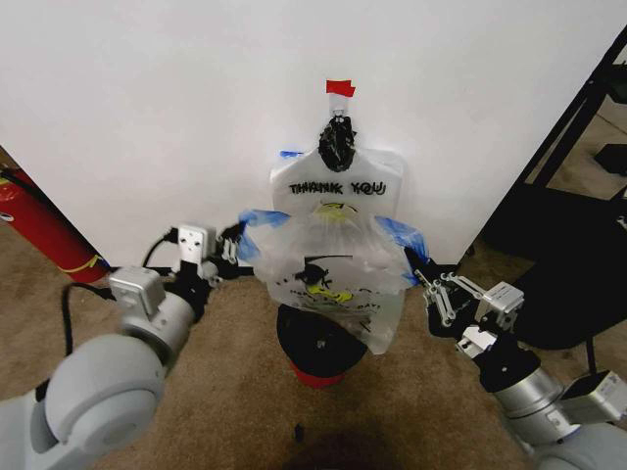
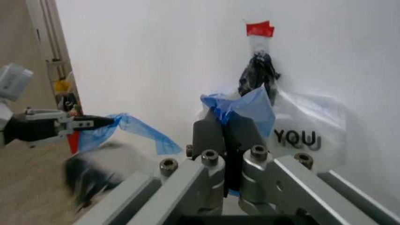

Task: Pick up the garbage bag from the wall and place it over the trash bin.

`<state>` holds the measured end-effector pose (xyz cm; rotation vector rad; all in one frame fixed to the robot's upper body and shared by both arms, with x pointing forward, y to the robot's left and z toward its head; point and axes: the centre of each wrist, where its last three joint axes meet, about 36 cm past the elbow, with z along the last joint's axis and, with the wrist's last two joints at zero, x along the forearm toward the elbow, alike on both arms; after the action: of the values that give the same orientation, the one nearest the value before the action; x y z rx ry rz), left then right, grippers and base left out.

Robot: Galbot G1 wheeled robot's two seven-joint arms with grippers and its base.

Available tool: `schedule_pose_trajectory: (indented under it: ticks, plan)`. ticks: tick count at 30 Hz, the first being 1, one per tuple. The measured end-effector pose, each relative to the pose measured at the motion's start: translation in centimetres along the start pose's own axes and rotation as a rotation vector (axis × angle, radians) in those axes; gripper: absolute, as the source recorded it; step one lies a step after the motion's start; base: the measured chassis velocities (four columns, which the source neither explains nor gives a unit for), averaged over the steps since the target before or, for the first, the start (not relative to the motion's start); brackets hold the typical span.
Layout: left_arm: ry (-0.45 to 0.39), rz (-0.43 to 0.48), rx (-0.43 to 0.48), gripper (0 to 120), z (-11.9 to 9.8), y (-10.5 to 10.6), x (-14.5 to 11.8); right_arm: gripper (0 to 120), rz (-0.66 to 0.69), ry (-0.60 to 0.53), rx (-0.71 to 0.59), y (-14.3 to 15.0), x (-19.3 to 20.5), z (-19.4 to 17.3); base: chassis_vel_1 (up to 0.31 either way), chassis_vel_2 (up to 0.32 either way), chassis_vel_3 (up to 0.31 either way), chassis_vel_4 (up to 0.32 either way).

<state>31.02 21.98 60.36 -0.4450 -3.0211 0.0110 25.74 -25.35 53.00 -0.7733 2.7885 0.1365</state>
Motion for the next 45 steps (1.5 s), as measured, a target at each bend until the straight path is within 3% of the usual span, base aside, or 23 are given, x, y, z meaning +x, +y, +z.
schedule_pose_trajectory:
  ticks: [12,22,31,45]
  plan:
    - [-0.014,0.005,0.057,0,1.2,-1.2,0.0,0,0.072,0.015,-0.093,-0.5,-1.5,4.8,0.000,0.000,0.000,0.000]
    - [0.056,-0.072,0.119,0,5.6,-0.4,-3.0,0,0.122,0.079,-0.130,-0.1,-1.7,11.0,0.000,0.000,0.000,0.000]
    - [0.130,-0.090,0.178,0,8.0,-1.8,-2.3,0,0.132,0.114,-0.123,0.5,-0.9,13.6,0.000,0.000,0.000,0.000]
    - [0.130,-0.124,0.246,0,12.4,-3.6,-3.5,0,0.196,0.141,-0.092,-0.5,-0.2,17.5,0.000,0.000,0.000,0.000]
